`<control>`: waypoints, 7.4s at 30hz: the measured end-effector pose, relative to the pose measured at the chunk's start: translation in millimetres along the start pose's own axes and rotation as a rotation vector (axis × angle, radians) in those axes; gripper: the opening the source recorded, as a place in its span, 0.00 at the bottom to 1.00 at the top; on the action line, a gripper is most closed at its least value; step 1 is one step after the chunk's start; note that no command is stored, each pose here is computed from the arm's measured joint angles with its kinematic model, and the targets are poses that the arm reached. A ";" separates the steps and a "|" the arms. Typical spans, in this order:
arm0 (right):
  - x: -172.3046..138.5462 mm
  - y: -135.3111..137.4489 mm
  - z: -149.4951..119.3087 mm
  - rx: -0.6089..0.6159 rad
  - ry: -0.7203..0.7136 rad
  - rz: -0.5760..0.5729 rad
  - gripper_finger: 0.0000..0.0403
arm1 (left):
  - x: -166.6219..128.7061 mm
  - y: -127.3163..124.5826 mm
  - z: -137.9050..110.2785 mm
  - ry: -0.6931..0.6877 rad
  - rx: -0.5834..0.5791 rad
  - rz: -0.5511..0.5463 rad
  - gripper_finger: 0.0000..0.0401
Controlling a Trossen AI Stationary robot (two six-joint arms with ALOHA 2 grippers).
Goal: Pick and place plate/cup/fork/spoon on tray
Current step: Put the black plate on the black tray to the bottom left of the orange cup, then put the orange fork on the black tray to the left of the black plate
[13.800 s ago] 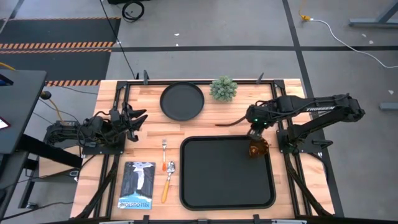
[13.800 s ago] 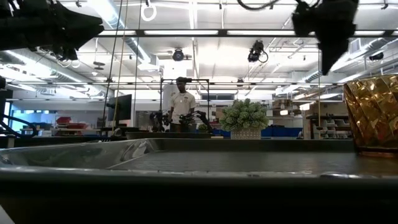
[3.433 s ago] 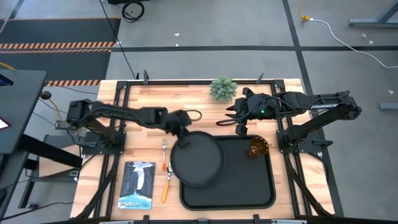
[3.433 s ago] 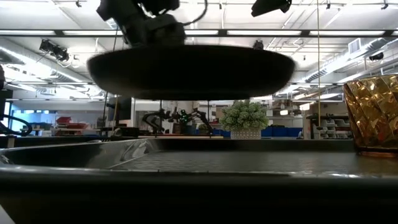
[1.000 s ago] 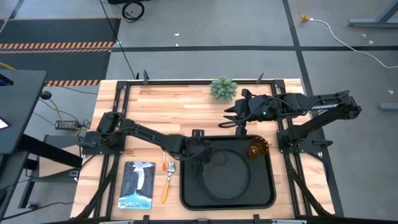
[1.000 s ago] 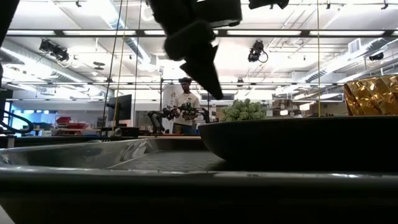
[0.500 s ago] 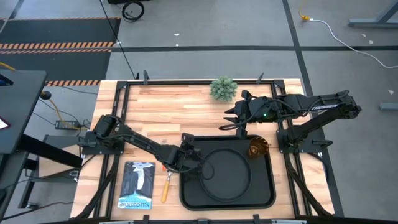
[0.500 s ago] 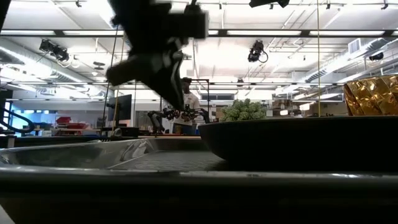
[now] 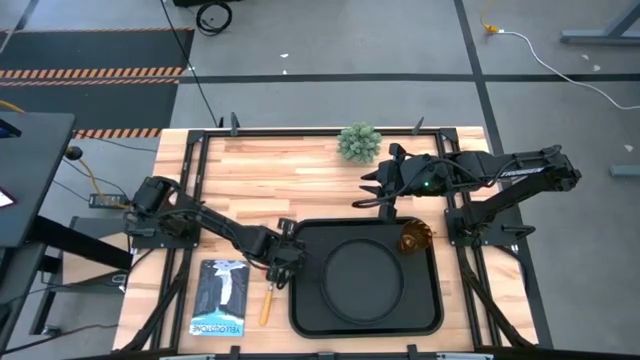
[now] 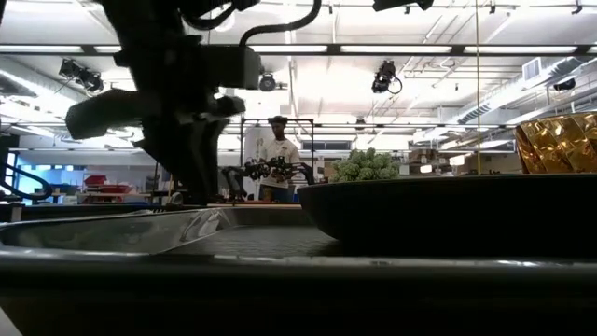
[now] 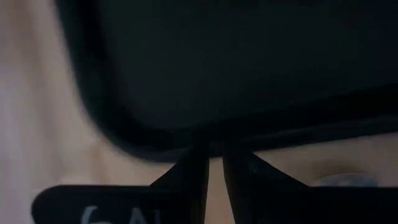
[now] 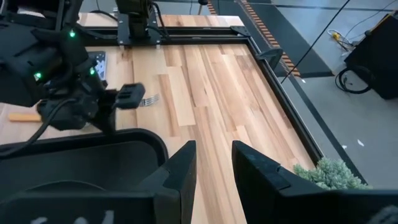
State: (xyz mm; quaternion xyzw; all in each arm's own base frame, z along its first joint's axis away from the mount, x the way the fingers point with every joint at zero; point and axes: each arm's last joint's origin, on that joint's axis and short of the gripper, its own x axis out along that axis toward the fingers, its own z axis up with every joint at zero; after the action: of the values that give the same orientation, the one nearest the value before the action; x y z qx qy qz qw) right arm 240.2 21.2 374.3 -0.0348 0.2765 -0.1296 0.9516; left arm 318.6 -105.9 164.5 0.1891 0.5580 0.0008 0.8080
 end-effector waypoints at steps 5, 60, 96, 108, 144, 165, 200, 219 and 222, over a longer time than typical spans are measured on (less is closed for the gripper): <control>0.2 -0.7 0.1 -0.001 0.000 -0.002 0.27 | 0.8 -0.3 9.7 -0.101 -0.035 -0.056 0.13; 0.4 -0.5 3.3 -0.037 -0.031 0.005 0.27 | 51.1 16.7 54.7 -0.535 -0.061 -0.271 0.13; 24.3 13.9 6.3 -0.145 -0.043 0.014 0.27 | -46.6 36.9 -61.9 -0.148 -0.849 0.078 0.13; 31.5 15.2 -31.9 -0.247 0.074 -0.225 0.26 | -59.9 30.7 -52.3 -0.216 -1.251 0.138 0.13; -13.5 33.6 -154.3 -0.367 -0.444 -0.197 0.16 | -34.7 14.3 -32.9 0.279 -1.529 0.303 0.22; -14.3 33.3 -153.7 -0.380 -0.465 -0.180 0.16 | -11.4 24.3 -27.8 0.300 -1.344 0.271 0.33; -14.7 35.2 -153.4 -0.366 -0.484 -0.123 0.16 | 8.2 -0.8 -46.9 0.416 -1.442 0.432 0.40; -13.2 36.5 -152.6 -0.365 -0.487 -0.121 0.16 | -15.9 11.8 -94.2 0.169 -1.641 0.186 0.30; -13.2 36.4 -151.3 -0.358 -0.496 -0.124 0.16 | -16.5 11.0 -88.5 0.166 -1.657 0.121 0.29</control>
State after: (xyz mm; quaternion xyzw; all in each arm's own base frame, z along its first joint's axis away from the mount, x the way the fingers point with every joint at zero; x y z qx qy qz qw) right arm 156.7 60.6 248.3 -0.2489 0.0516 -0.1242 0.9591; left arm 234.8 -72.3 155.7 -0.4374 0.4232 0.4685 0.6404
